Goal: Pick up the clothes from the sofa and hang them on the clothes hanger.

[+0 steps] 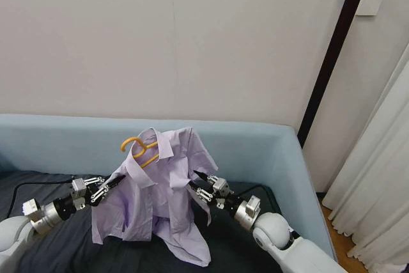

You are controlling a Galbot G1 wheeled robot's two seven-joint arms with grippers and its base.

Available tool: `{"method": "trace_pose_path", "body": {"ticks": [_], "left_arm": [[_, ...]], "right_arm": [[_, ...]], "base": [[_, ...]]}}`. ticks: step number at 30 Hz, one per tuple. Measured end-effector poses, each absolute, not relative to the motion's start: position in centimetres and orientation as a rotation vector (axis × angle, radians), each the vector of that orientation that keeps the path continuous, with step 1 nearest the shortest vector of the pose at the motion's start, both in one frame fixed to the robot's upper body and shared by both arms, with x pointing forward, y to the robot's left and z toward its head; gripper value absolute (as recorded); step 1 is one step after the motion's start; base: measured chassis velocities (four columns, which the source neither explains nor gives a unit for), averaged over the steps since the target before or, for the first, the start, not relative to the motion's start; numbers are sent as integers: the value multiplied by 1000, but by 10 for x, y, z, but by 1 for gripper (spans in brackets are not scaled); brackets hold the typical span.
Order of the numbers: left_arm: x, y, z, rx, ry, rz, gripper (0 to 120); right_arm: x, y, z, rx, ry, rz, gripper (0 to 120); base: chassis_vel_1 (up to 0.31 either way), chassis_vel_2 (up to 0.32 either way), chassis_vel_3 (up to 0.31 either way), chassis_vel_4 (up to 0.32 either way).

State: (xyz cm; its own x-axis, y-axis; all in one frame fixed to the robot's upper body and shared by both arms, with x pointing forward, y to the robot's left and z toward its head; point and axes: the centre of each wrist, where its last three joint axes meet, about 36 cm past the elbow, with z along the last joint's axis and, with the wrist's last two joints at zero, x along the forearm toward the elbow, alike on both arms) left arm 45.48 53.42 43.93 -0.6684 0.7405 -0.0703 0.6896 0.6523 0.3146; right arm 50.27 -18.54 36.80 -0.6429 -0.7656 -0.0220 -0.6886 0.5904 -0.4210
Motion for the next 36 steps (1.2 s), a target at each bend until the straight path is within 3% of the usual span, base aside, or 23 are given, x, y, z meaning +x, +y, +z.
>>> {"method": "trace_pose_path", "body": {"ticks": [7, 12, 23, 27, 36], "left_arm": [[455, 539, 458, 1176, 2675, 436, 7], [456, 539, 473, 1186, 2667, 457, 7], [458, 542, 483, 1152, 2678, 477, 7], [461, 542, 490, 1136, 2674, 484, 7], [468, 547, 520, 1118, 2657, 522, 7]], "right_arm": [[499, -177, 383, -801, 2724, -729, 82], [484, -139, 417, -188, 3053, -701, 99], [459, -135, 437, -263, 3311, -843, 100], [451, -140, 448, -451, 3436, -759, 100], [453, -161, 492, -440, 3406, -651, 100]], "base": [[0, 0, 0, 0], [0, 0, 0, 0], [0, 0, 0, 0], [0, 0, 0, 0], [0, 0, 0, 0]]}}
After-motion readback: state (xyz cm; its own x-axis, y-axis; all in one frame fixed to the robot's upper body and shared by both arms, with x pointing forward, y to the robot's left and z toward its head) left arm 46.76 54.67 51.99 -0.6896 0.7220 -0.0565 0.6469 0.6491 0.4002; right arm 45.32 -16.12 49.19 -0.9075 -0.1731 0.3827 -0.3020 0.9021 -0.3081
